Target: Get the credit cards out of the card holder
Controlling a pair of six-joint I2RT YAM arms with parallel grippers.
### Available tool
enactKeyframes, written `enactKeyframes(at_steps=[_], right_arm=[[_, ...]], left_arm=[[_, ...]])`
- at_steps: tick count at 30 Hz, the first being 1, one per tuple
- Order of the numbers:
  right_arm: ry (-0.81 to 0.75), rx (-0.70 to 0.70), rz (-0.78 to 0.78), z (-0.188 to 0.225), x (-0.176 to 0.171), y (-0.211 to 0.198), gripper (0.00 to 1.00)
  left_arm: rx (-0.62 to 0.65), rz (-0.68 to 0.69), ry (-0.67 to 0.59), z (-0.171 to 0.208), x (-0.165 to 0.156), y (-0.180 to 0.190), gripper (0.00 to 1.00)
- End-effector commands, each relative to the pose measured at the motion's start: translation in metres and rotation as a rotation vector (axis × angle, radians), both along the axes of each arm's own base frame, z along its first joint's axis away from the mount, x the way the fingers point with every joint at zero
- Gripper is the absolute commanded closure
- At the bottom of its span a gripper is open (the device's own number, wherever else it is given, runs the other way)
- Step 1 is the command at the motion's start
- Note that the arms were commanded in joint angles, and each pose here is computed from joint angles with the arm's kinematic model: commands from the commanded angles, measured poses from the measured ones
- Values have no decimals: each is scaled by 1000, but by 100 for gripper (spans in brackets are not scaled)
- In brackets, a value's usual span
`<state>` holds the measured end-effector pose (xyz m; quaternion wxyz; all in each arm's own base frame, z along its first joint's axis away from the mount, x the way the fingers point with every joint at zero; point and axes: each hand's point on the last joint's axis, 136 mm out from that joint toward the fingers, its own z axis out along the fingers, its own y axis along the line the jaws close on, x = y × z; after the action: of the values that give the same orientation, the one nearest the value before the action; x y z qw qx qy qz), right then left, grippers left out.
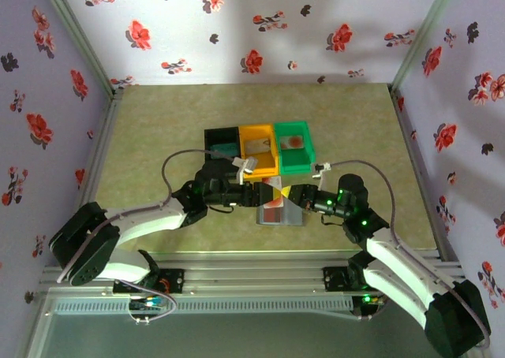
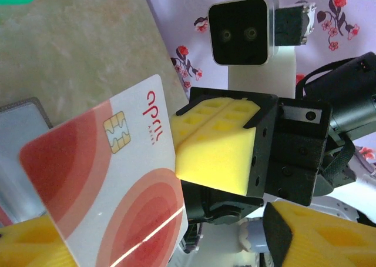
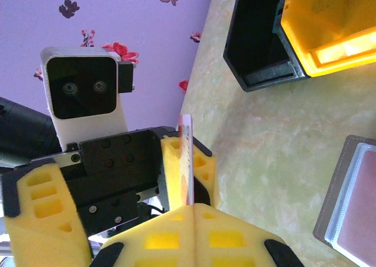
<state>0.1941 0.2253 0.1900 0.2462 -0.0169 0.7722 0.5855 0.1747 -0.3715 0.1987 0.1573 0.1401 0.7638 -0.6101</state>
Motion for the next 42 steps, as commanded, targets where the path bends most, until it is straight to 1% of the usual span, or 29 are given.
enactKeyframes(at_steps=[1,10,15,21,24,25,27,28,34,37,40,42], right_arm=[[-42,23,25,14,-1,4,100],[-44,26,26,15,-2,4,100],[-45,24,28,15,-2,4,100],[-43,22,30,14,-3,3,100],[-43,24,31,14,-4,3,100],[-45,23,32,14,-4,4,100],[-44,22,30,14,-4,3,100],[-44,20,29,14,-4,3,100],[-65,-4,-12,13,-2,-3,100],[-86,-6,-32,16,-2,-6,79],[-101,13,-42,20,-2,-7,54],[-110,32,-49,23,-2,-8,44]], left_arm=[[-39,-25,-21,8,-6,-1,36],[-35,-20,-18,6,-4,-1,56],[-31,-18,-15,5,-4,0,64],[-27,-12,-19,4,-3,0,81],[-25,-10,-19,3,-2,1,88],[-24,-8,-18,3,-2,1,93],[-25,-6,-20,4,-1,1,98],[-24,-6,-21,4,-1,1,100],[-24,33,-36,4,4,4,100],[-41,80,-61,9,9,8,100],[-57,129,-100,19,16,12,100],[-64,163,-122,24,20,16,100]])
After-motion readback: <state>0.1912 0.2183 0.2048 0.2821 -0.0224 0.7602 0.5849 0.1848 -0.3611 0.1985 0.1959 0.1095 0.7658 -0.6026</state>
